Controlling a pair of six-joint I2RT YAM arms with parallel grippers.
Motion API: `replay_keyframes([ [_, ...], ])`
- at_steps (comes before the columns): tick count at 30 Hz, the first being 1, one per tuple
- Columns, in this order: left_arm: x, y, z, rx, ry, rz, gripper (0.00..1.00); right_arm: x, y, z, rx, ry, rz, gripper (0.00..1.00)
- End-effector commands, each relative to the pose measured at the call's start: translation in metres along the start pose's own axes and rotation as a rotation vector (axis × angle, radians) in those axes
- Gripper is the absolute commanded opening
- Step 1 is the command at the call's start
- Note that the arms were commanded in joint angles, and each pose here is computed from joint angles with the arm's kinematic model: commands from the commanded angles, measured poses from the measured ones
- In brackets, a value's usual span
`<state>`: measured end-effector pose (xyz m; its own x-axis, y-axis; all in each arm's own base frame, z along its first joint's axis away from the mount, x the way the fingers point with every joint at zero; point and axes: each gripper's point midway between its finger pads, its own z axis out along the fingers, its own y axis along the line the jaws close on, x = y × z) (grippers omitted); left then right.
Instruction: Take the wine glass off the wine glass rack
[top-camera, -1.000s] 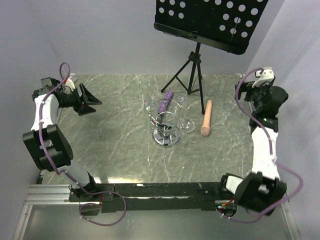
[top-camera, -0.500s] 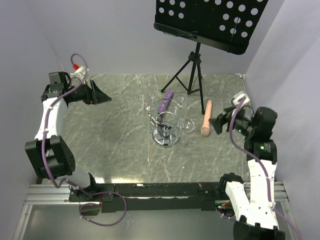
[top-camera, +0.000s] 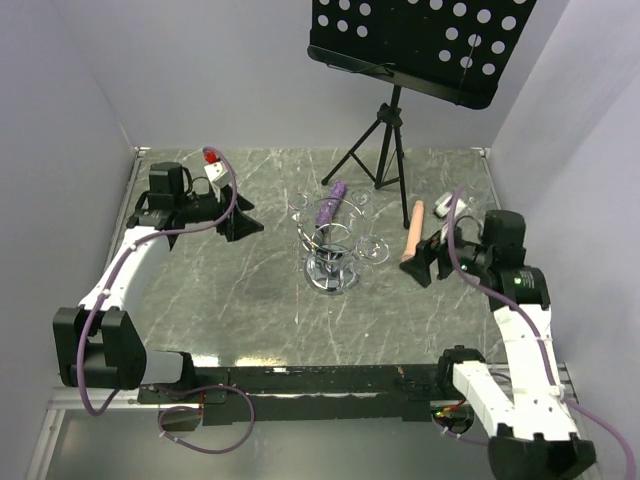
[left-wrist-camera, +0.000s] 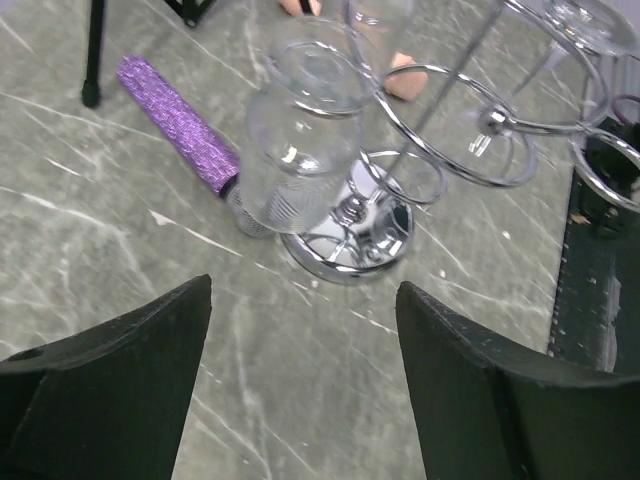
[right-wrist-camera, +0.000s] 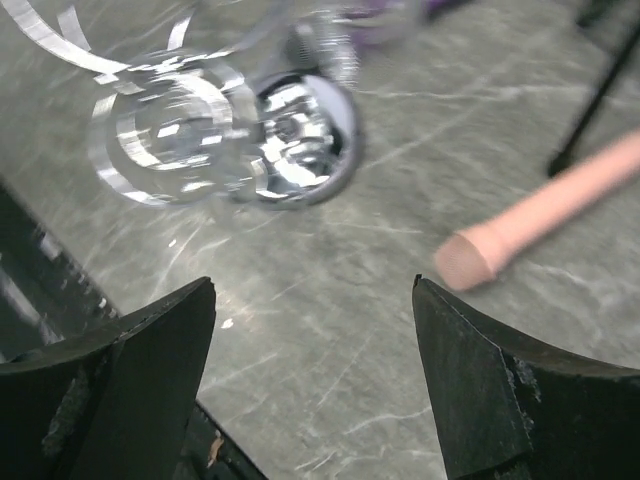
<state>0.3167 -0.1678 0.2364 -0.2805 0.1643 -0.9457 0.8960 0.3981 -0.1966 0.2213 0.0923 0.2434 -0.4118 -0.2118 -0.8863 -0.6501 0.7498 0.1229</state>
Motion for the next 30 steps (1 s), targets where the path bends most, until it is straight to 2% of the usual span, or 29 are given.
replay_keyframes([
  [1, -0.021, 0.018, 0.003, -0.043, -0.036, 0.064, 0.77, 0.003, 0.047, 0.006, -0.183, -0.029, -0.195, 0.84],
  [4, -0.021, 0.018, -0.002, -0.081, -0.012, 0.066, 0.78, 0.012, 0.051, 0.021, -0.208, -0.072, -0.226, 0.82],
  [8, -0.027, 0.019, -0.014, -0.144, 0.033, 0.083, 0.78, 0.01, 0.048, 0.035, -0.188, -0.191, -0.229, 0.77],
  [17, -0.047, 0.028, -0.045, -0.316, 0.162, 0.143, 0.8, 0.034, 0.057, 0.062, -0.241, -0.309, -0.229, 0.72],
  [25, -0.068, 0.041, -0.059, -0.433, 0.172, 0.139, 0.8, 0.006, 0.058, 0.072, -0.239, -0.453, -0.115, 0.67],
  [30, -0.07, 0.051, -0.074, -0.513, 0.236, 0.173, 0.8, -0.003, 0.062, 0.075, -0.258, -0.513, -0.066, 0.67],
])
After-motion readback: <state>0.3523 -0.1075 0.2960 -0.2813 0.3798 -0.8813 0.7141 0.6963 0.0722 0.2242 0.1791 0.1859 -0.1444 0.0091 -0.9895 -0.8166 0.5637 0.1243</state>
